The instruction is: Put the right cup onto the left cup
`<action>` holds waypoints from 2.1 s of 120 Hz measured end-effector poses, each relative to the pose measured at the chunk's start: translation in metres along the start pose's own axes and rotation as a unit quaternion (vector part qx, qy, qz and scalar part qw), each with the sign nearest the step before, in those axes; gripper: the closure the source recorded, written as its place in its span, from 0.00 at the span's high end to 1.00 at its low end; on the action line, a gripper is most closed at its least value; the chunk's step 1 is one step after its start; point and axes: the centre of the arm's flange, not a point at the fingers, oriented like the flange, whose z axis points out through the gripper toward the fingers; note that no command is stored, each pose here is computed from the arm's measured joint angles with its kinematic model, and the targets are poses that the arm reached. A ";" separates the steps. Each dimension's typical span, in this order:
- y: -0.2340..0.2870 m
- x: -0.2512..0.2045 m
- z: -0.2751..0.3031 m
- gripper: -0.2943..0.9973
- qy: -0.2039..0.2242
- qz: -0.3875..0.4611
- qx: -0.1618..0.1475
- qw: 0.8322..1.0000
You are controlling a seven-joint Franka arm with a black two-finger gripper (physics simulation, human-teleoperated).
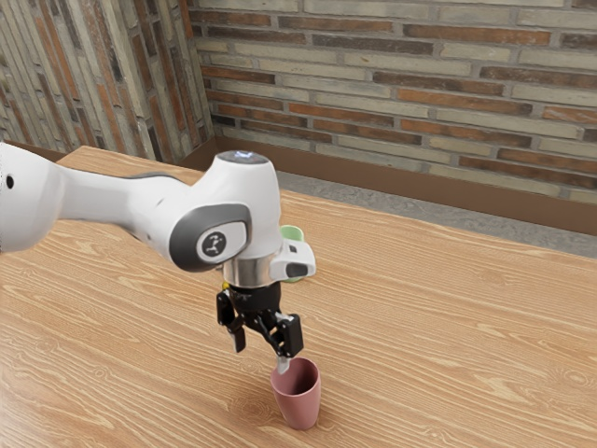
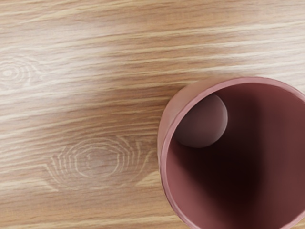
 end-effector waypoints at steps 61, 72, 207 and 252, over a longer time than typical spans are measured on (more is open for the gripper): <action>0.010 0.014 0.016 0.75 -0.003 0.004 -0.004 1.000; 0.013 0.016 0.019 0.75 -0.005 0.006 -0.004 1.000; 0.009 0.030 0.045 0.40 -0.005 -0.010 -0.009 1.000; 0.008 0.033 0.046 0.21 0.001 -0.015 -0.007 1.000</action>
